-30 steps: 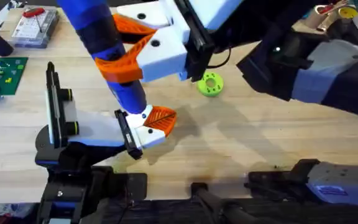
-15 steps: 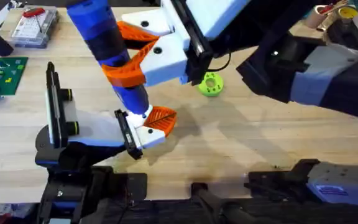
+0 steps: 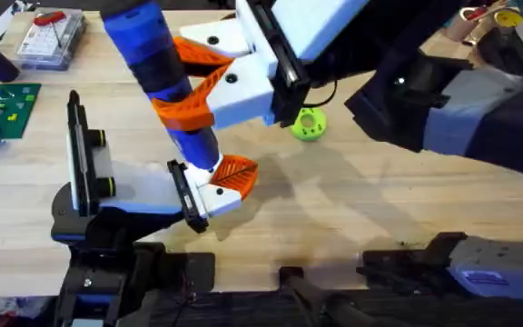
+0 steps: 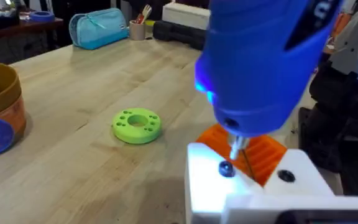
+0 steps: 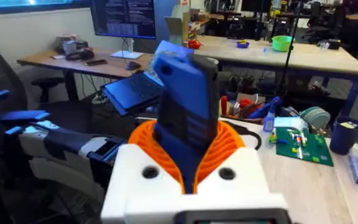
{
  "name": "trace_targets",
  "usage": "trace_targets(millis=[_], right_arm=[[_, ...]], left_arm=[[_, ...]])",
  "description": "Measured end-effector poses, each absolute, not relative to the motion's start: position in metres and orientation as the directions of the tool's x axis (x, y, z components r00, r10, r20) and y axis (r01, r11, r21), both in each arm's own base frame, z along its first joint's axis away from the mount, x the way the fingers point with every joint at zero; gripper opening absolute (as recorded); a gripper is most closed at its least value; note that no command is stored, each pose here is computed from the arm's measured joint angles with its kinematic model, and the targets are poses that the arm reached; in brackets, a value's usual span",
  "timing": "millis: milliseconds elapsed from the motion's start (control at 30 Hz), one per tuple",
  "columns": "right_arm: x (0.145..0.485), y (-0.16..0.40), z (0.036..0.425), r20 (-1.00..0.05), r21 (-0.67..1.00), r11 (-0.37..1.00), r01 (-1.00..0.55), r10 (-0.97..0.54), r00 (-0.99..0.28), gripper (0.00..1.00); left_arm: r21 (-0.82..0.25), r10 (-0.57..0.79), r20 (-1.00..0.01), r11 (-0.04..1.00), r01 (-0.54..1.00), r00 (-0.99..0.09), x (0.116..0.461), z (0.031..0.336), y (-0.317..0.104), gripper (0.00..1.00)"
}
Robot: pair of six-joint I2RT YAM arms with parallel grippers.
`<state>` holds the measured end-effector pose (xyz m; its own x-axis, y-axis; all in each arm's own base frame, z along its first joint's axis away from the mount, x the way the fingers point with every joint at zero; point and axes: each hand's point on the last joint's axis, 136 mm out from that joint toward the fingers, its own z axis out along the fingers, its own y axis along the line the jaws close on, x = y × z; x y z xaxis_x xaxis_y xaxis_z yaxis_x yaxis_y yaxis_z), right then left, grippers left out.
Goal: Pick up the gripper from the table and insert it into the empty holder that is missing its gripper. Then pick up a screw, insert it into the mounting hole, and use the screwdriver to tighten it. Finally, clean up the table by picking up the vegetable and placing it into the bucket.
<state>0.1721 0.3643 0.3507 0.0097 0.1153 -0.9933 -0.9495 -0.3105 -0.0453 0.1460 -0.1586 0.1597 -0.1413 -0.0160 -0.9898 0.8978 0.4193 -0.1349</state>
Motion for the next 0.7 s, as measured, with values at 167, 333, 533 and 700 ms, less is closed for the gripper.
trace_targets(millis=[167, 333, 533, 700], right_arm=[[0.1719, 0.3644, 0.3507, -0.992, -0.061, -0.309, -0.949, 0.12, 0.025, 0.055], [0.1719, 0.3644, 0.3507, -0.992, -0.069, -0.308, -0.949, 0.123, 0.032, 0.054], [0.1719, 0.3644, 0.3506, -0.992, -0.07, -0.308, -0.949, 0.123, 0.033, 0.056], [0.1715, 0.3646, 0.3506, -0.992, -0.069, -0.309, -0.949, 0.123, 0.033, 0.054]], left_arm=[[-0.135, -0.016, -0.99, 0.419, 0.898, -0.141, 0.146, 0.1597, -0.1586, 0.013], [-0.135, -0.016, -0.99, 0.419, 0.898, -0.141, 0.146, 0.1597, -0.1586, 0.013], [-0.135, -0.016, -0.99, 0.419, 0.898, -0.141, 0.146, 0.1597, -0.1586, 0.013], [-0.135, -0.016, -0.99, 0.419, 0.898, -0.141, 0.146, 0.1597, -0.1586, 0.013]])
